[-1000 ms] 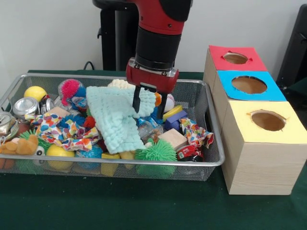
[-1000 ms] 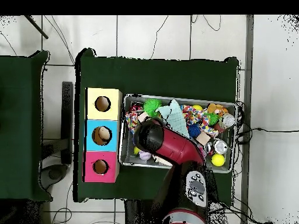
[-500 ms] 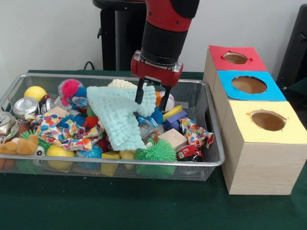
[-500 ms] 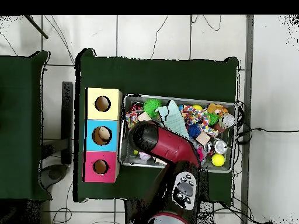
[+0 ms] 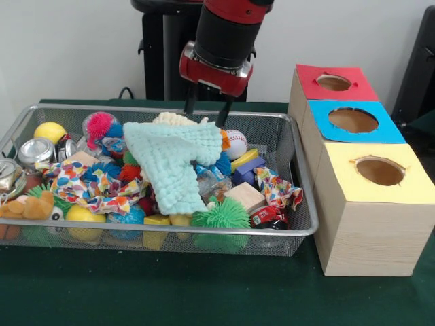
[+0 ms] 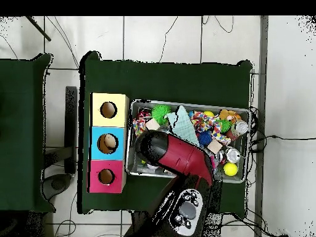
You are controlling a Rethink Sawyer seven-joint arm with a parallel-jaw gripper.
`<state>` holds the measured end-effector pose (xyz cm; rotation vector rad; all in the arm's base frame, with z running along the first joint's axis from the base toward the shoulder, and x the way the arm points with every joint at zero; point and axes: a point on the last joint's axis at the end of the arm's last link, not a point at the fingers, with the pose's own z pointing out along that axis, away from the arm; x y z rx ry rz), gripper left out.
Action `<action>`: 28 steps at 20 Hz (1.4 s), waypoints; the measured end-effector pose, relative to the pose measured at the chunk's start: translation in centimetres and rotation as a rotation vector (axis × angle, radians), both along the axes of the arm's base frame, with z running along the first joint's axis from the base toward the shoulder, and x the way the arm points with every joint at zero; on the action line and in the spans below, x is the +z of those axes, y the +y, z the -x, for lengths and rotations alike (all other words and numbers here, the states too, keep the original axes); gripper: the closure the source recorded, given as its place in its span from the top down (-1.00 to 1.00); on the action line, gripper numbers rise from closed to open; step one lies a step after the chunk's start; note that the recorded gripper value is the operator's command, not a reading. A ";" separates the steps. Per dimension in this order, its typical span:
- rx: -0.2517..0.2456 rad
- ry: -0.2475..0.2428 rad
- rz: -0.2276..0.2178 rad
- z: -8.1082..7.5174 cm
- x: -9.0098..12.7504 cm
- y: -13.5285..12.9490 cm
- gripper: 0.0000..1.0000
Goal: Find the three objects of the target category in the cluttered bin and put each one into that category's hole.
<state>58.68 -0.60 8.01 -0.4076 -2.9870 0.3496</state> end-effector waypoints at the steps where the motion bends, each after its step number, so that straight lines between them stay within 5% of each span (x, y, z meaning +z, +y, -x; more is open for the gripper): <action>1: -0.003 -0.003 0.006 0.0 0.2 -0.3 1.00; 8: -0.016 -0.096 0.052 -1.2 0.2 -3.3 1.00; 17: -0.045 -0.348 0.103 -4.8 -1.6 -8.5 1.00; 21: -0.058 -0.379 0.098 -5.1 -2.7 -9.2 1.00; 28: -0.068 -0.339 0.049 -4.3 -3.9 -7.2 1.00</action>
